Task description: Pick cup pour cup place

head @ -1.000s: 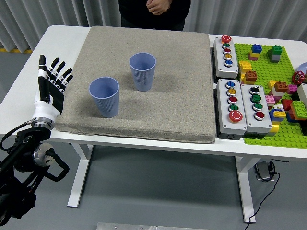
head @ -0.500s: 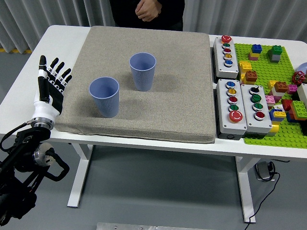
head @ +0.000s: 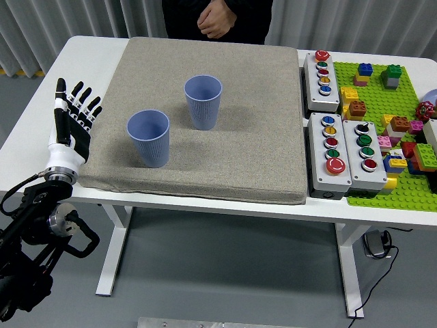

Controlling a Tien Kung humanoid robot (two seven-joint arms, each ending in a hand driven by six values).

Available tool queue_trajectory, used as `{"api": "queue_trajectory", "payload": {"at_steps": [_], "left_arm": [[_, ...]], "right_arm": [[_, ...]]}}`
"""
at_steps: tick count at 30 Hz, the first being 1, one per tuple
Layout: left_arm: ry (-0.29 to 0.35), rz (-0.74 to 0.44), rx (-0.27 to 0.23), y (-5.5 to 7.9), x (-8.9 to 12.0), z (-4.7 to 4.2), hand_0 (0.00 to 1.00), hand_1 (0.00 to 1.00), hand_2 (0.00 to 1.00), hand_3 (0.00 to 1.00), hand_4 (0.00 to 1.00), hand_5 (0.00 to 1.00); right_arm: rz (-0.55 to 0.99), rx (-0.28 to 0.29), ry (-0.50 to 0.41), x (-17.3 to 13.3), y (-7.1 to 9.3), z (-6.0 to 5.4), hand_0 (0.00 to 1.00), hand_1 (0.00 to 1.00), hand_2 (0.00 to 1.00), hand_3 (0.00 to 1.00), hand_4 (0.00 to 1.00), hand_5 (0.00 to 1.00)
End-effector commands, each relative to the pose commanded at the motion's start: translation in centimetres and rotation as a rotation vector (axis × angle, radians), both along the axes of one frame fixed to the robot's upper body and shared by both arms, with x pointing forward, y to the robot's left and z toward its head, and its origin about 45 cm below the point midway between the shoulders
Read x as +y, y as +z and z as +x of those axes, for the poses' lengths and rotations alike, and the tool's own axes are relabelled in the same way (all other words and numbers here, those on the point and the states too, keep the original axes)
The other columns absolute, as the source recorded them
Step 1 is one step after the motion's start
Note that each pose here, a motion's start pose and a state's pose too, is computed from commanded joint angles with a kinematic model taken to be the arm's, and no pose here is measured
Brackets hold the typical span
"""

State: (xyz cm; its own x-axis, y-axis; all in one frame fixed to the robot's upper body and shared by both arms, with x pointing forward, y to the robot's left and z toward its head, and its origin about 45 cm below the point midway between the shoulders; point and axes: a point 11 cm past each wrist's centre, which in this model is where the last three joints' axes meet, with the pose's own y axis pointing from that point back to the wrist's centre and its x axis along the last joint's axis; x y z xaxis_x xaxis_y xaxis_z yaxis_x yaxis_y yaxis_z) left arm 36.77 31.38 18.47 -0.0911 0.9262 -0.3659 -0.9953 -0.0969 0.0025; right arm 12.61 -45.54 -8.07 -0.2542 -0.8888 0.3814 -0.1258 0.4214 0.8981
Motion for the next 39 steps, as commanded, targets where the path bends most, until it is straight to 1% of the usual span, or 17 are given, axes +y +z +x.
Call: {"api": "queue_trajectory", "payload": {"at_steps": [6,7,11,24,39], "left_arm": [[0.002,-0.003,0.0,-0.07,0.04,-0.05,0.896,0.88,0.944,0.903,0.881,0.998],[0.002,-0.003,0.0,-0.08,0.04,-0.06,0.897,0.88,0.943,0.901,0.863,0.998],[0.002,-0.005,0.0,-0.13,0.05,-0.12,0.897,0.88,0.943,0.901,0.863,0.998],[0.0,-0.007,0.012,-0.65,-0.02,-0.5,0.9,0.881,0.938,0.892,0.841,0.998],[-0.006,-0.006,-0.002,-0.04,-0.1,-0.19,0.901,0.882,0.936,0.89,0.833,0.998]], "right_arm": [[0.0,0.001,0.001,0.03,-0.01,0.0,0.701,0.656,0.603,0.598,0.01,0.378],[0.0,0.001,0.001,0.03,-0.02,0.0,0.701,0.655,0.603,0.598,0.011,0.376],[0.001,0.004,0.003,0.06,-0.05,-0.1,0.701,0.655,0.603,0.598,0.011,0.376],[0.004,0.023,0.006,0.18,-0.32,-0.92,0.701,0.655,0.603,0.598,0.011,0.373],[0.003,0.008,-0.003,0.15,-0.21,-0.54,0.701,0.655,0.605,0.6,0.01,0.372]]}}
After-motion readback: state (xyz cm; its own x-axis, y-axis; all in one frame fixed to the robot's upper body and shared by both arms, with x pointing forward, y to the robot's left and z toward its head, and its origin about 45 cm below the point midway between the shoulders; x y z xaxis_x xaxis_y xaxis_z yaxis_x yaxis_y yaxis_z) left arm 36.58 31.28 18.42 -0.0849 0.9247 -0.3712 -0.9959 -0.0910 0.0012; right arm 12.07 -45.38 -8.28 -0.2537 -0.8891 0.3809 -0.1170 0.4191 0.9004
